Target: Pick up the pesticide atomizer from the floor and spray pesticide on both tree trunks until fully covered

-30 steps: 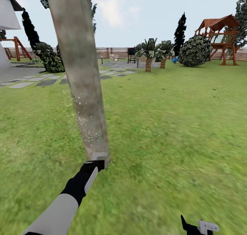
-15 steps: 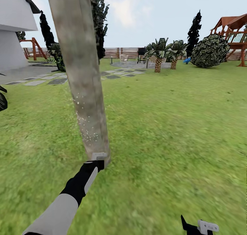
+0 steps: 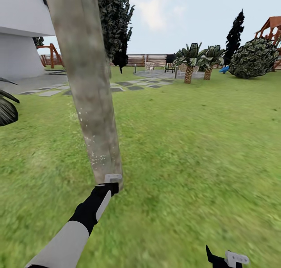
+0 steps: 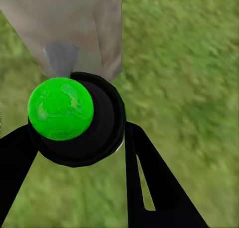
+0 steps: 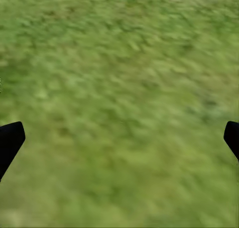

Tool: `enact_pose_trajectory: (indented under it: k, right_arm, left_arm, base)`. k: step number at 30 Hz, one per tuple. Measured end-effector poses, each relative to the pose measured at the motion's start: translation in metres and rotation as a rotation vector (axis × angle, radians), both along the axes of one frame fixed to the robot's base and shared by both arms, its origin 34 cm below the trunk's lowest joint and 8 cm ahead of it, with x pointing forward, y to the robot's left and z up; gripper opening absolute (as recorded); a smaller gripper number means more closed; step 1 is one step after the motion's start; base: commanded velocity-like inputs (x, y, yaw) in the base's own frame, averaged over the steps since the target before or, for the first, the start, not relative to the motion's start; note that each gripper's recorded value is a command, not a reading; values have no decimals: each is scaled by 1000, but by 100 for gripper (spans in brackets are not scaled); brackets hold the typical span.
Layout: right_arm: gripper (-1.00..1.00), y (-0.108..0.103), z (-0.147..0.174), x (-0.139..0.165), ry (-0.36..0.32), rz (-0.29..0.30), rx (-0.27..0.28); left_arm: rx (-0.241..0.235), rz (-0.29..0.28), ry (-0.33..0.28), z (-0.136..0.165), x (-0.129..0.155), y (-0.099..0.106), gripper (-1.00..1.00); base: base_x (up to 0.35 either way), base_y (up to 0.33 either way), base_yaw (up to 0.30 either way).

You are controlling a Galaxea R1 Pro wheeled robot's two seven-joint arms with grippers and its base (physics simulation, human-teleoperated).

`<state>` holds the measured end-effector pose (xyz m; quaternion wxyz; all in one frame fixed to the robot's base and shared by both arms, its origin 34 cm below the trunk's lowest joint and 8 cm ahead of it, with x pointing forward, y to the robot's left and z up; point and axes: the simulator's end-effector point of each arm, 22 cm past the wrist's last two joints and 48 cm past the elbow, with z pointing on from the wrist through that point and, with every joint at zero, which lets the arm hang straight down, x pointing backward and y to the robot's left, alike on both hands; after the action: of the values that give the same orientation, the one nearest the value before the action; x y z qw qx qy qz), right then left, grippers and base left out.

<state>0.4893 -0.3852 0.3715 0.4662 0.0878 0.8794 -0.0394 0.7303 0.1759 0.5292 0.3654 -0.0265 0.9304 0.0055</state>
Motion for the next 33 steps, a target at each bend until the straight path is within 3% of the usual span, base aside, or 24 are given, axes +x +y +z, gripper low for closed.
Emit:
enact_pose_trajectory:
  k: [7, 17, 33]
  right_arm:
    - [100, 0, 0, 0, 0, 0, 0]
    - [100, 0, 0, 0, 0, 0, 0]
    - [100, 0, 0, 0, 0, 1, 0]
  left_arm:
    - [0, 0, 0, 0, 0, 0, -100]
    - [0, 0, 0, 0, 0, 0, -100]
    - [0, 1, 0, 0, 0, 0, -100]
  base:
    - [156, -265, 264]
    - [149, -265, 51]
    - [110, -266, 270]
